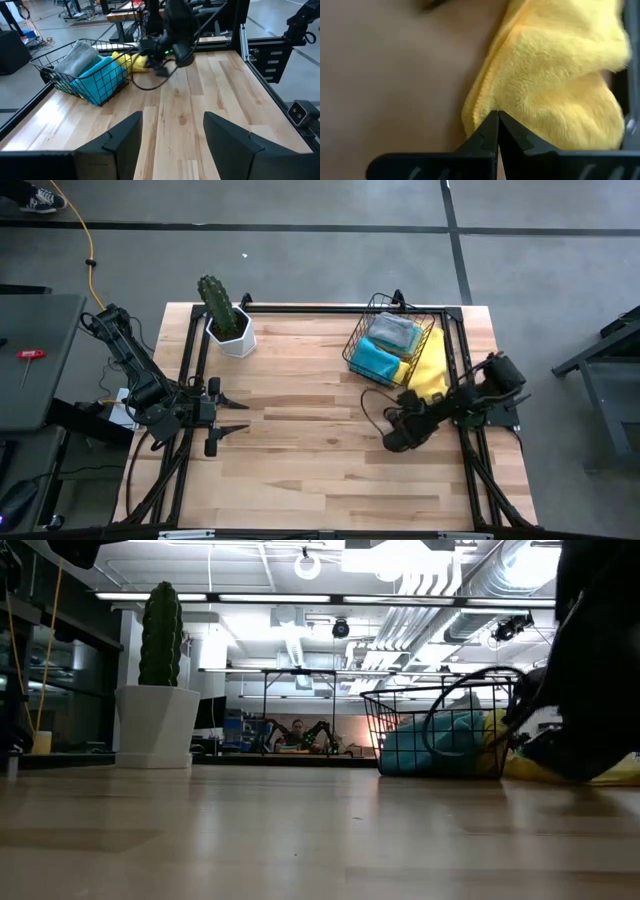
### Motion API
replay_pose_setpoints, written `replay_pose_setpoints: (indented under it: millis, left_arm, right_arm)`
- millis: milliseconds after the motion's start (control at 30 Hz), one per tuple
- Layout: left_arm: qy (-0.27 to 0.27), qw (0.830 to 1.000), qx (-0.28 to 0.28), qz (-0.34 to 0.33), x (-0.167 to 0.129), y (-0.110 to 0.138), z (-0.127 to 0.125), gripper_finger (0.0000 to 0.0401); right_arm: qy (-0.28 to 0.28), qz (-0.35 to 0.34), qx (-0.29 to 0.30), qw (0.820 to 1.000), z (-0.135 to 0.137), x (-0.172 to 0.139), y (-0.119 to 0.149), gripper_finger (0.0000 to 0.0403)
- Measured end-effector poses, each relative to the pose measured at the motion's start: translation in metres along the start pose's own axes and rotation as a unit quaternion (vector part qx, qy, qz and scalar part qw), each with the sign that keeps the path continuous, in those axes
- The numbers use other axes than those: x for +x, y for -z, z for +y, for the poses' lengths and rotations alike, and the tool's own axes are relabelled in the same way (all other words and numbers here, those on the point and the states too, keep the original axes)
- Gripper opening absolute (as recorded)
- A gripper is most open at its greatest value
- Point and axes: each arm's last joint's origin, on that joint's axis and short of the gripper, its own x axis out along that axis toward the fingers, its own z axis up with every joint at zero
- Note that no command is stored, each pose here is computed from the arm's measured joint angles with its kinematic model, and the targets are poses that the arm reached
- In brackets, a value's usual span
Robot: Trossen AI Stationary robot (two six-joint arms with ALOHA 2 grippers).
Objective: Fold microfiber towels
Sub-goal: Fold the yellow microfiber towel
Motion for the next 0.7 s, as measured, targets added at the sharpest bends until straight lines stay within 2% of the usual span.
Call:
replay_pose_setpoints:
  millis: [133,300,467,700]
  left_arm:
    - [0.003,1.0,-0.001,0.001,0.0,0.0,0.0,0.02]
    - [0.004,1.0,-0.001,0.001,0.0,0.0,0.0,0.02]
    - [0.004,1.0,-0.005,0.001,0.0,0.0,0.0,0.02]
    - [0.02,1.0,-0.013,0.006,0.0,0.0,-0.001,0.02]
  right_arm:
    - [-0.058,0.081,-0.032,0.994,0.002,-0.031,0.006,0.0]
    - [-0.168,0.164,-0.041,0.971,0.016,-0.072,0.019,0.0]
    - [-0.304,0.156,-0.017,0.94,0.044,-0.097,0.027,0.0]
    - [-0.385,0.093,-0.029,0.918,0.102,-0.089,0.008,0.0]
